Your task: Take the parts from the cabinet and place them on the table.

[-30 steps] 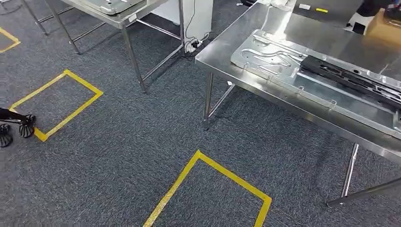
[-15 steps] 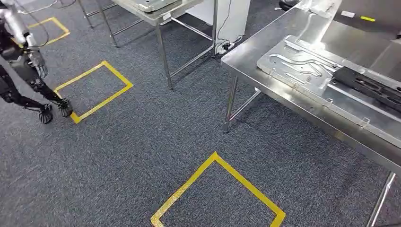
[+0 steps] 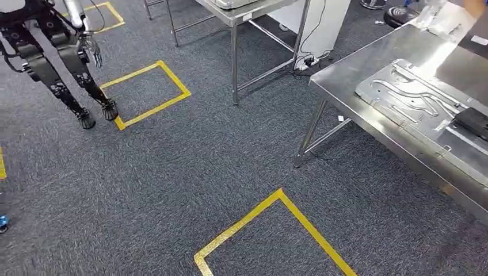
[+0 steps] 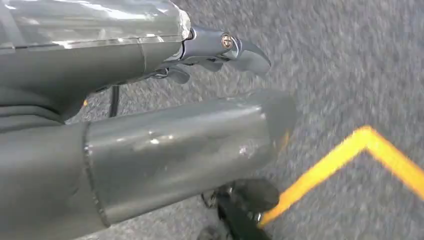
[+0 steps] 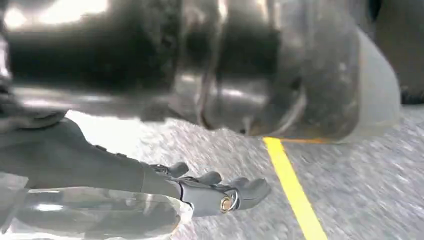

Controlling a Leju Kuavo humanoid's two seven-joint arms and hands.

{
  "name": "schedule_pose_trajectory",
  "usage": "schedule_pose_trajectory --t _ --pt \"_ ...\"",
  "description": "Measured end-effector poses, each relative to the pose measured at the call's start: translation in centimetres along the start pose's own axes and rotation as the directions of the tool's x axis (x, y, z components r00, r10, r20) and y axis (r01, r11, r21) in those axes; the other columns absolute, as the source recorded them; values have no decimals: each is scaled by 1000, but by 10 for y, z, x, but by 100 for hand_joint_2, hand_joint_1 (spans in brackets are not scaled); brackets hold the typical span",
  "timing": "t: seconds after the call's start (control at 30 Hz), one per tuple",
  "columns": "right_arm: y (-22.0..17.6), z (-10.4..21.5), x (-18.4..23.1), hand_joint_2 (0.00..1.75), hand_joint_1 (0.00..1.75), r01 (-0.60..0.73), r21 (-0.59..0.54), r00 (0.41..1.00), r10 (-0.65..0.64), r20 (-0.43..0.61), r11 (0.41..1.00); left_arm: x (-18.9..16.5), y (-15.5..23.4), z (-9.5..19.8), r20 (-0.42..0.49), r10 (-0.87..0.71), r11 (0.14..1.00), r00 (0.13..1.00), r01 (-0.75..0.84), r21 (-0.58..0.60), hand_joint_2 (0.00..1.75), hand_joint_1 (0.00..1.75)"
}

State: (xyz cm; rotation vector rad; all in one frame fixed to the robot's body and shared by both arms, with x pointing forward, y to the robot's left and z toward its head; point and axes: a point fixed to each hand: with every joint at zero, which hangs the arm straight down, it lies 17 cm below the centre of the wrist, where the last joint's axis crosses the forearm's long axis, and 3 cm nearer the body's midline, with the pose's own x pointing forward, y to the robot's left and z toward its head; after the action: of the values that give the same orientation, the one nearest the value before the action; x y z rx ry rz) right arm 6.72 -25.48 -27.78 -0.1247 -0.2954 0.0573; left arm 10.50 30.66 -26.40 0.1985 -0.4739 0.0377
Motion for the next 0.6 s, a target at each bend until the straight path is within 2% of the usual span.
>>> schedule_pose_trajectory --t 0.2,0.6 --pt "-29 -3 -9 0 0 -42 -51 999 42 -12 998 -4 3 1 -9 12 1000 1000 -12 6 0 0" --pt "-31 -3 -13 0 0 -82 -44 996 80 -38 996 -9 8 1 -21 -1 1000 1000 2 17 0 0"
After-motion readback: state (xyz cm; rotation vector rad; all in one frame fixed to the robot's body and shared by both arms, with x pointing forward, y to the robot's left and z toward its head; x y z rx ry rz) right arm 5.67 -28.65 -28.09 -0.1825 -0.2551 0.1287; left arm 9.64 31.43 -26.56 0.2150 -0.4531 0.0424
